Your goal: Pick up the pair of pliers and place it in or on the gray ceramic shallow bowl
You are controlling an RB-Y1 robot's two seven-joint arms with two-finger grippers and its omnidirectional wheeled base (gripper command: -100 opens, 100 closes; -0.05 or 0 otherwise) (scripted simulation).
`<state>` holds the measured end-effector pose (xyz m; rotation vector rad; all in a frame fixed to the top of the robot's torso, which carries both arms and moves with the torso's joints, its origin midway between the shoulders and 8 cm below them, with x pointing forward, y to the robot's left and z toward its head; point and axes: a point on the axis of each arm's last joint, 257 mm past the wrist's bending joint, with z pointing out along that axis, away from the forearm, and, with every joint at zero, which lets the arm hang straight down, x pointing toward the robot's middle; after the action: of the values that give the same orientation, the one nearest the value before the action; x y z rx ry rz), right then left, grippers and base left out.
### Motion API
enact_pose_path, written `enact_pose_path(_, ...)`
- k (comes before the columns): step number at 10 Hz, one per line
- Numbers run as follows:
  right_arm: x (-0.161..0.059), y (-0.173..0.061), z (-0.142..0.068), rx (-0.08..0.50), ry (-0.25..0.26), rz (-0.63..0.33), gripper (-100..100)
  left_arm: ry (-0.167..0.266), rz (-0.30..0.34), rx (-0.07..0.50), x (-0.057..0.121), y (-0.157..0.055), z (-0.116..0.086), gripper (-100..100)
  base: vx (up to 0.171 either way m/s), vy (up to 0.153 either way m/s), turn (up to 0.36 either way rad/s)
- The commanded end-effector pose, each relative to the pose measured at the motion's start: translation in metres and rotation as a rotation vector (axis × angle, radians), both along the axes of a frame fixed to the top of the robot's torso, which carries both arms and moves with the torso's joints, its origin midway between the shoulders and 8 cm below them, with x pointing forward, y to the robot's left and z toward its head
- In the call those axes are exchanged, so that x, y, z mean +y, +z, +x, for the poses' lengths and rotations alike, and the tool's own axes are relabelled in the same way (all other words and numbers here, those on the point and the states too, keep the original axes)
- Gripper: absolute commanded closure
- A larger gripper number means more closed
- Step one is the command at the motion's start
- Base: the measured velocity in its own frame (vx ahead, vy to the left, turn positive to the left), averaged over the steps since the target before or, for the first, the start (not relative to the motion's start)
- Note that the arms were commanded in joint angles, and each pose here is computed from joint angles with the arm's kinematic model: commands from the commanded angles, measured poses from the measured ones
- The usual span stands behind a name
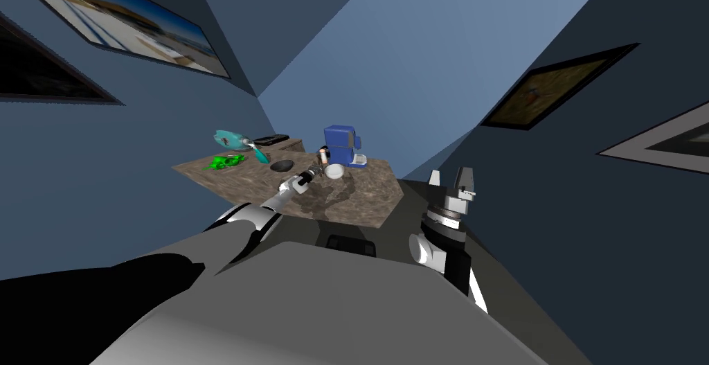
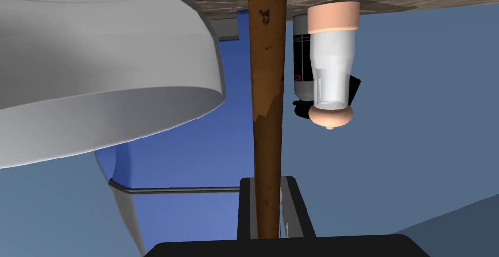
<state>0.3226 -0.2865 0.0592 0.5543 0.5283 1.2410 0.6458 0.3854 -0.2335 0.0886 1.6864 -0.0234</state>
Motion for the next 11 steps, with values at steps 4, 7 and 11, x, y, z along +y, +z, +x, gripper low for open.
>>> enact_pose_path(4,0.0,0.0,0.0,0.0,0.0,0.0,0,0.0,-0.001,-0.001,0.0,0.001,0.0,0,0.0,0.0,0.0)
enact_pose_path(7,0.0,0.0,0.0,0.0,0.0,0.0,0,-0.033,0.002,0.016,0.019,-0.011,-0.015,100,0.073,-0.099,0.098)
enact_pose_path(11,0.0,0.0,0.0,0.0,0.0,0.0,0,-0.064,0.001,0.025,0.042,-0.017,-0.034,100,0.084,-0.104,0.08)
